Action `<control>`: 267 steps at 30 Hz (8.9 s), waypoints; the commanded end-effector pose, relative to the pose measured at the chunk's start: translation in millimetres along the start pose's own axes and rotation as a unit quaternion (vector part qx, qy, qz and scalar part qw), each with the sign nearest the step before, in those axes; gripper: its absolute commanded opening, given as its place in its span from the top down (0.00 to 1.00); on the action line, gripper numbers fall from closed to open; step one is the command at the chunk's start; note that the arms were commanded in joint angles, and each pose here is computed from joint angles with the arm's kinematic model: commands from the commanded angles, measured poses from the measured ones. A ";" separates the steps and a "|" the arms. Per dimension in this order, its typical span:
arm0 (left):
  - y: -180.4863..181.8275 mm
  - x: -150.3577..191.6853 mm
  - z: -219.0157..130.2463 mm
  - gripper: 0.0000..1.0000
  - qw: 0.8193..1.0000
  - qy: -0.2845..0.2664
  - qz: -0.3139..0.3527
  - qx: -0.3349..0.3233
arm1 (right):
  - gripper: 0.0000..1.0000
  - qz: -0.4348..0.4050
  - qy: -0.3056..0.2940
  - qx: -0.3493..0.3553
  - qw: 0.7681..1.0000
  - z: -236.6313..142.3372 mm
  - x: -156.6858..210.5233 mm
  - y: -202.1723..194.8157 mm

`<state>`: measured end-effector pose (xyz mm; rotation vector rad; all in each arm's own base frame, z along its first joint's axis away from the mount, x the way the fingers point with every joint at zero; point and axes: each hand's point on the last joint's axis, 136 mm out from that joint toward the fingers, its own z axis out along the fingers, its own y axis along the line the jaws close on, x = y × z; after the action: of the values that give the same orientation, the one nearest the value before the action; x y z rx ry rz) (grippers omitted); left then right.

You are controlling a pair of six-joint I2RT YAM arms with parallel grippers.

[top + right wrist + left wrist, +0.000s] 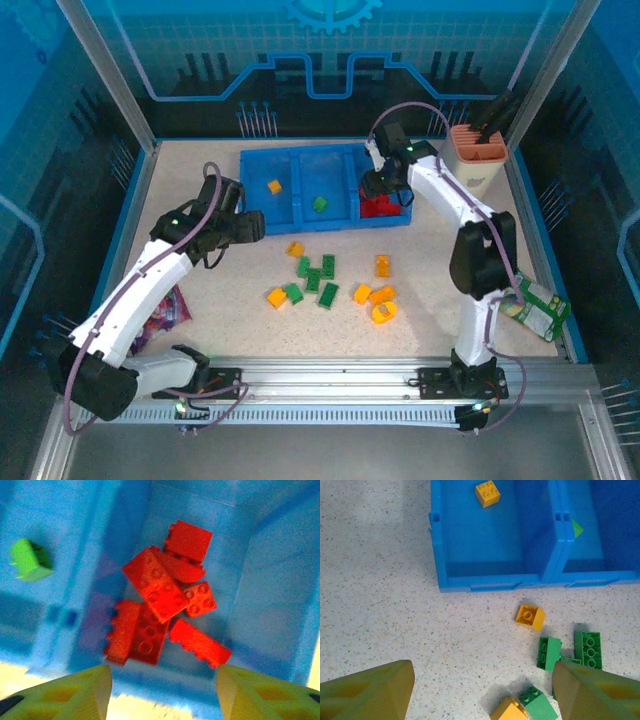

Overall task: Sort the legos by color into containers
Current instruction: Place the lego in the container, then pick up the lego from the center of the table, then place the lego in the container, then pick up the lego from the bottom-center of the table, then place the lego in the container, then pick up the lego from the center of the table, then place the lego in the container.

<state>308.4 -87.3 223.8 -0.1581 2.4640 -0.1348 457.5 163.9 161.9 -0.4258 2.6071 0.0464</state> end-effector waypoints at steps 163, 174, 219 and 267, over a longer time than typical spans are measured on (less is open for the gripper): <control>8.6 9.9 7.5 0.12 0.997 0.007 -0.041 0.067 | 0.81 -0.007 0.104 -0.047 0.993 16.4 129.3 152.1; 15.0 12.6 9.9 0.12 0.998 0.009 -0.042 0.051 | 0.81 -0.068 -0.034 0.004 0.997 45.6 -46.7 91.5; -4.7 13.6 18.3 0.06 0.994 0.016 -0.023 0.105 | 0.50 0.110 0.081 -0.178 0.974 18.4 99.5 230.7; 4.5 8.2 13.1 0.01 0.997 0.007 -0.024 0.078 | 0.80 0.000 -0.090 0.022 0.996 73.3 -97.1 79.3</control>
<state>307.4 -90.2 199.8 -0.1529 2.4636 -0.3773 531.7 279.7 161.8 -0.3586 2.4068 0.0510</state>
